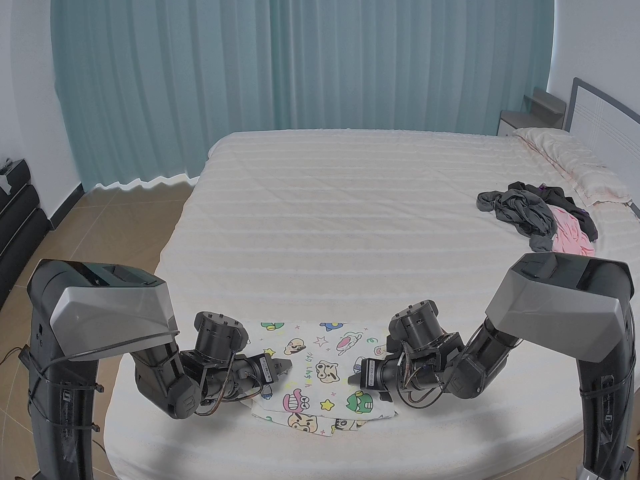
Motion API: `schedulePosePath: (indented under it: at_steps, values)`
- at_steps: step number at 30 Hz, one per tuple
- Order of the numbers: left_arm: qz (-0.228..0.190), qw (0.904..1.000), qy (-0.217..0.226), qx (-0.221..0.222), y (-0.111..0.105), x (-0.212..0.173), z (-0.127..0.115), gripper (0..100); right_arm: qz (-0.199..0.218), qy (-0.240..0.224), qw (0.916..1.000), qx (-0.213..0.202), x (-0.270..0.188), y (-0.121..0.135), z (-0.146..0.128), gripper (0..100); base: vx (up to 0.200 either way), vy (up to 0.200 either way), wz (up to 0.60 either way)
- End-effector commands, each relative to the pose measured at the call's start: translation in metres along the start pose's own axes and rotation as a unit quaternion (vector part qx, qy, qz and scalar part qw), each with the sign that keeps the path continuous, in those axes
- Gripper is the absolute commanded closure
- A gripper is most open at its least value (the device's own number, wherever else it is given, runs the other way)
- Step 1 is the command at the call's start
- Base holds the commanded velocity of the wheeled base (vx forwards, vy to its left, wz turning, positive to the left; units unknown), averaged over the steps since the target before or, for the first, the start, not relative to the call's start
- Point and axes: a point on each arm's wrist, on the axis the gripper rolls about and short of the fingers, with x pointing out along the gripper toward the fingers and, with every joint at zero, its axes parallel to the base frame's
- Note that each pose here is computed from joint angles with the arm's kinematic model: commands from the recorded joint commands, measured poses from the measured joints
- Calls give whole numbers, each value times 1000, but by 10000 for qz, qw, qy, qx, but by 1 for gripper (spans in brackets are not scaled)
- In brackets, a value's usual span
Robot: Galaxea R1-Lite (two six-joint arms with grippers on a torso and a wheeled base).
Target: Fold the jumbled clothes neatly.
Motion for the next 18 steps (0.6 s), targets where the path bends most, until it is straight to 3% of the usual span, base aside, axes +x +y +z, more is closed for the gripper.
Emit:
schedulePosePath:
  at_steps: [1, 5, 10, 18]
  values:
    - [21, 10000, 1, -25, 2, -1, 0, 100, 26, -48, 10000, 18, -1, 1, 2, 100, 0, 0, 0]
    - [170, 9997, -155, -66, 1, -6, 2, 100, 28, -82, 9999, 78, -3, 0, 4, 100, 0, 0, 0]
    - [107, 9979, -308, -563, -4, -16, 8, 100, 67, -117, 9989, 444, -9, 2, 4, 100, 0, 0, 0]
    - [143, 9966, -339, -743, 0, -19, 11, 100, 6, -225, 9987, 466, -9, 1, 4, 100, 0, 0, 0]
